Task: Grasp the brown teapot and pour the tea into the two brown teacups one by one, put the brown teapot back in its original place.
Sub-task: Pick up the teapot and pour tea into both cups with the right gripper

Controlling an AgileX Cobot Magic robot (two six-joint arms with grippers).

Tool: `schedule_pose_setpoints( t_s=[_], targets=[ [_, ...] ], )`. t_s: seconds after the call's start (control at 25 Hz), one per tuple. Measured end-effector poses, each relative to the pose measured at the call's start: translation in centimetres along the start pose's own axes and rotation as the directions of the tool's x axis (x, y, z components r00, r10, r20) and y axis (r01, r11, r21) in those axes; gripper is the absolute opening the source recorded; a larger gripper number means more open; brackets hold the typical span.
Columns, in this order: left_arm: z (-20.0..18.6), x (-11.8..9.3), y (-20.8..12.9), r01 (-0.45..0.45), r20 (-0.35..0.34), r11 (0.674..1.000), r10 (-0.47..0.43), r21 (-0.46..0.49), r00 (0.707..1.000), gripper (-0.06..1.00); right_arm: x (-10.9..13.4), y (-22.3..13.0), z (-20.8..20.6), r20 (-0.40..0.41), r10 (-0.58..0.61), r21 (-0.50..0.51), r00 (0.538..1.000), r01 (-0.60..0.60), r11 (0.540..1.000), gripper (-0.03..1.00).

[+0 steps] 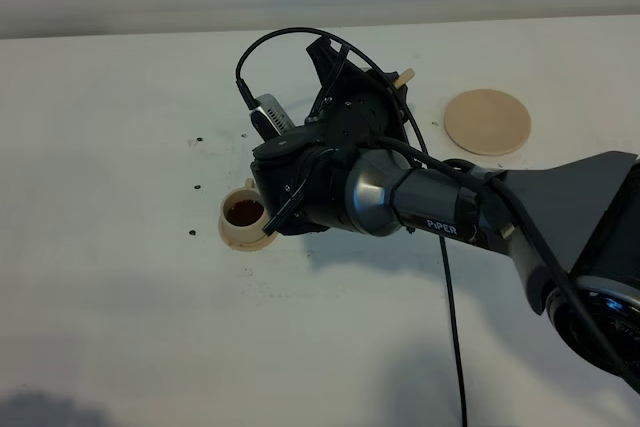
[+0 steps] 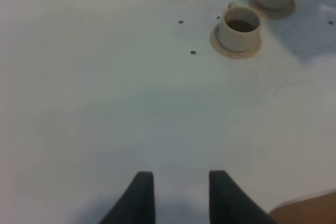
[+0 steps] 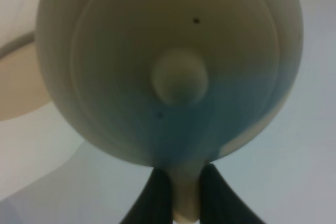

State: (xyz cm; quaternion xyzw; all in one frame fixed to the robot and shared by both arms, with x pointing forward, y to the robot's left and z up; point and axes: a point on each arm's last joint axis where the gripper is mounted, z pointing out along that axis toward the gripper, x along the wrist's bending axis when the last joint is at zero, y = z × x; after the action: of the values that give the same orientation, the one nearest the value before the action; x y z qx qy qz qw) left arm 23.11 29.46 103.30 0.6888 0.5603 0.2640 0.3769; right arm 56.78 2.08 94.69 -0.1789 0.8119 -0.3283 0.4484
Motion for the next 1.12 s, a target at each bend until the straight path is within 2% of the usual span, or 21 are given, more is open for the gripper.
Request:
schedule_pose_setpoints(
  t_s=[1.12],
  targets=[
    [0.0, 0.0, 0.0, 0.0, 0.0, 1.0, 0.0, 0.0, 1.0, 0.24, -0.01, 0.0, 0.0, 0.001, -0.003, 0.0, 1.0, 0.003, 1.0, 0.11]
  ],
)
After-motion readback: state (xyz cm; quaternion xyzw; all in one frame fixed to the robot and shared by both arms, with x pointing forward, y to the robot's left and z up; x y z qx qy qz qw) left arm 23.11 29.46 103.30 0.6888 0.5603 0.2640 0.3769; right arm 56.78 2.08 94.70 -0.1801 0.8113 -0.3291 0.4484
